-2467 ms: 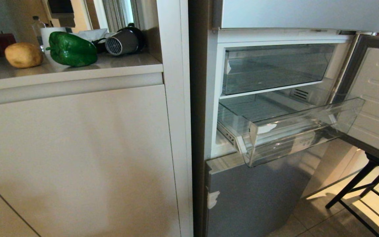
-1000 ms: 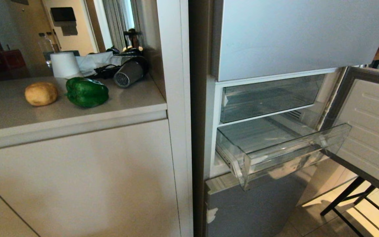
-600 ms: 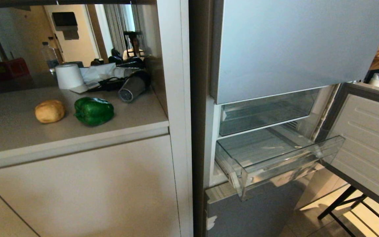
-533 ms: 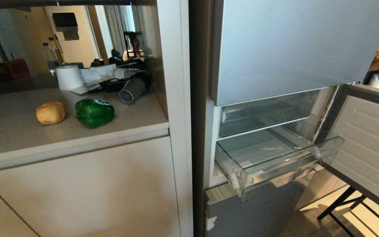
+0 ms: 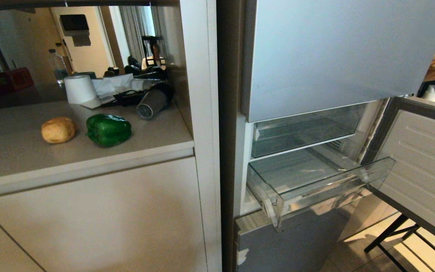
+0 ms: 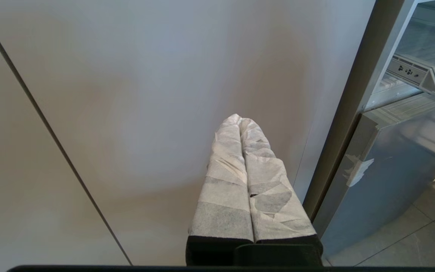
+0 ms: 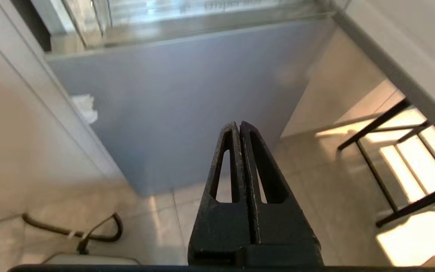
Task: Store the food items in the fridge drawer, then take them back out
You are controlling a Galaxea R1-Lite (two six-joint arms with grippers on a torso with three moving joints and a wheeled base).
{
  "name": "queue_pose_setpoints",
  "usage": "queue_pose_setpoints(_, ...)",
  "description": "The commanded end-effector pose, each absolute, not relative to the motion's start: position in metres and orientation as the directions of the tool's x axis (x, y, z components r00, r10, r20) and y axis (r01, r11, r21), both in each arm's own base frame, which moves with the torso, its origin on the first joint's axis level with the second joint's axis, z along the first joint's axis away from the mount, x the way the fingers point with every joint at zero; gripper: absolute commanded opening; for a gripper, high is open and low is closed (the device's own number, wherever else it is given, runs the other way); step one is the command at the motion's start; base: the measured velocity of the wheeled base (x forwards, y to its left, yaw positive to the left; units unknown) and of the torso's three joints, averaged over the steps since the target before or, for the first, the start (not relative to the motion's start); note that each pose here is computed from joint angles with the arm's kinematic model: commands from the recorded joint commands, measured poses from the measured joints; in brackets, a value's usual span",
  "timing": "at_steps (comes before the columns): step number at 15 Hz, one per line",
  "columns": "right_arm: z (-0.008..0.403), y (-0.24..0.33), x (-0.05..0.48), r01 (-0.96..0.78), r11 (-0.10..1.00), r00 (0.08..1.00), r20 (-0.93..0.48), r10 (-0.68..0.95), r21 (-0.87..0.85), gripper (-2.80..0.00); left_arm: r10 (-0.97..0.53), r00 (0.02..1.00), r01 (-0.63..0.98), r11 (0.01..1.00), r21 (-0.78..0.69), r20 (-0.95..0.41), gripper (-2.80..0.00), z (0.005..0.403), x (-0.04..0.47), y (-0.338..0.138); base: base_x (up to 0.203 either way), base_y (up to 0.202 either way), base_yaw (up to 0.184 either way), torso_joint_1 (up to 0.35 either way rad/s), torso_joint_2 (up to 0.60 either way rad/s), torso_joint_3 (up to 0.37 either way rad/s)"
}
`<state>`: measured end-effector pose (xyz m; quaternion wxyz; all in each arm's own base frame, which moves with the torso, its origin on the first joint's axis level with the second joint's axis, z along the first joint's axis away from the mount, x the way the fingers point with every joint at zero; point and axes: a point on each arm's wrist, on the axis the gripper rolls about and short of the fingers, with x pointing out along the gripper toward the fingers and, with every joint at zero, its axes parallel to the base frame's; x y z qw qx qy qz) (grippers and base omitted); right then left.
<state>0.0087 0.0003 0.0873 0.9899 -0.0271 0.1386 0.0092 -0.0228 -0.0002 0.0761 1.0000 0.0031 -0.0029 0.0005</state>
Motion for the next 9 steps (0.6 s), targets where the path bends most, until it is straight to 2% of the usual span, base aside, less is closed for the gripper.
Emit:
queue_pose_setpoints(1, 0.099, 0.0, 0.031, -0.022, 0.999, 0.94, -0.341, 0.004, -0.049, -2.8, 0.002, 1.0, -0.002, 1.0, 0.006, 0.005, -2.8, 0.075, -0.023, 0.0, 0.0, 0.0, 0.0, 0.0, 0.0, 0.0)
queue_pose_setpoints(5, 0.142, -0.002, 0.102, 0.036, 0.999, 0.918, -0.396, -0.036, -0.009, -2.8, 0.002, 1.0, -0.002, 1.0, 0.006, 0.005, -2.8, 0.075, -0.023, 0.0, 0.0, 0.0, 0.0, 0.0, 0.0, 0.0)
queue_pose_setpoints(9, 0.191, -0.005, 0.19, 0.056, 0.998, 0.931, -0.363, -0.046, 0.018, -2.8, 0.002, 1.0, -0.002, 1.0, 0.006, 0.003, -2.8, 0.075, -0.023, 0.0, 0.0, 0.0, 0.0, 0.0, 0.0, 0.0)
